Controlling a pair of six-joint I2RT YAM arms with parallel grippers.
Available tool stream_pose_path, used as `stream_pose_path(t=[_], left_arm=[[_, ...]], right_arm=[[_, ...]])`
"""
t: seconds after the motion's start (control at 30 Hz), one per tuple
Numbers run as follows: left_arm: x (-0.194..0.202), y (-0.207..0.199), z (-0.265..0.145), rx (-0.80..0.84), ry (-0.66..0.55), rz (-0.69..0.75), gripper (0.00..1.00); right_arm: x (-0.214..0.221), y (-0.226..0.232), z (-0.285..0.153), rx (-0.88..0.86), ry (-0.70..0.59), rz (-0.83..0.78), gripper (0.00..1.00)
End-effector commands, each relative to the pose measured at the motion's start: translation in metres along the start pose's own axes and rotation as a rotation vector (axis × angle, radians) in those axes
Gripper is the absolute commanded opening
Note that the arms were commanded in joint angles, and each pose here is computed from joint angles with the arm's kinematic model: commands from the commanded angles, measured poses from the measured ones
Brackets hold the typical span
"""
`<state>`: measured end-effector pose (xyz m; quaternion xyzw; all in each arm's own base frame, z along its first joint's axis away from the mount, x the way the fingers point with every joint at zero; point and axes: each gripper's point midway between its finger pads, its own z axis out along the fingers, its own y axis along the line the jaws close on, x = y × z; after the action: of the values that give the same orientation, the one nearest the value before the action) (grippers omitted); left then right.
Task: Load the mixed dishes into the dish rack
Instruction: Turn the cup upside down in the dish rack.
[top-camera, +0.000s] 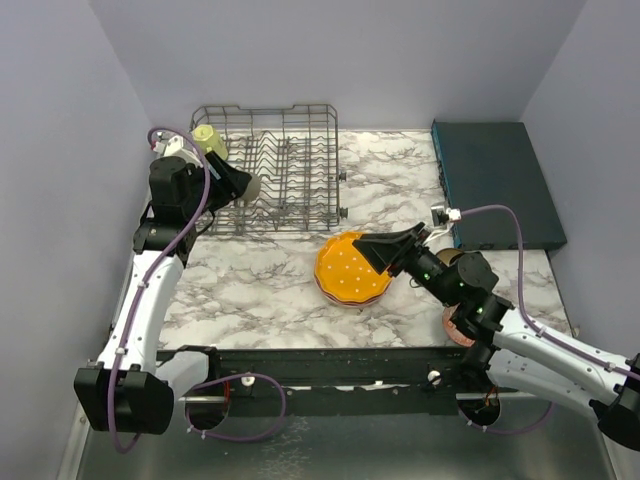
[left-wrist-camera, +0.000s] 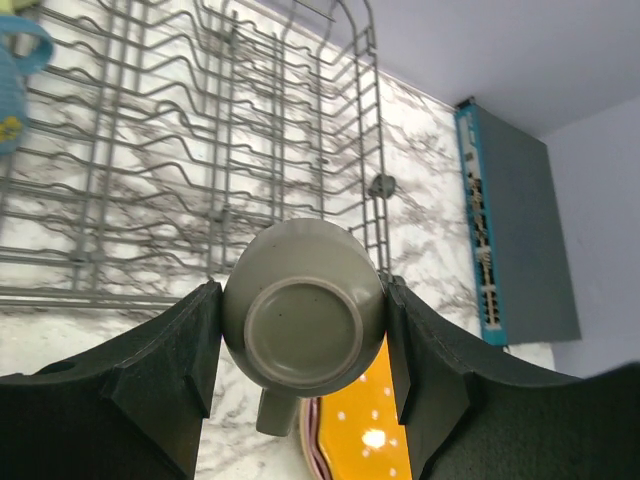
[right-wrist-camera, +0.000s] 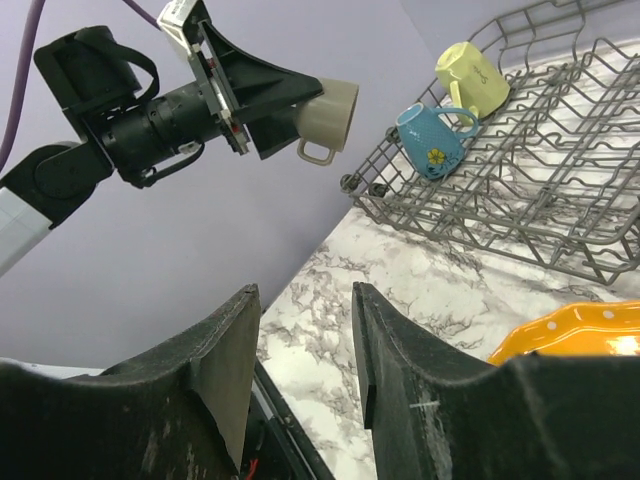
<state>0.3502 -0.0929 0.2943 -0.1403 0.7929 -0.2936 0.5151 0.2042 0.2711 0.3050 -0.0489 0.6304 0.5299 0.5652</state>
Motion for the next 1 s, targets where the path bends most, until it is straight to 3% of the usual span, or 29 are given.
stream_pose_path(t=[0.0,0.43,0.97], left_arm=[[-0.030,0.025,0.002,-0.146,-0.112,0.068,0.00],[-0.054,0.098,0.006,-0.533,-0.280,-0.011,0.00],[-0.057,0.150,0.017,-0.829,-0.359,-0.171,0.00]], right_arm=[[0.002,-0.011,-0.005,0.043,0.001,-0.035,0.48],[0.003,-0.009,-0.006,0.033,0.013,-0.042,0.49],[0.011,-0.014,-0.006,0.048,0.038,-0.040,0.49]])
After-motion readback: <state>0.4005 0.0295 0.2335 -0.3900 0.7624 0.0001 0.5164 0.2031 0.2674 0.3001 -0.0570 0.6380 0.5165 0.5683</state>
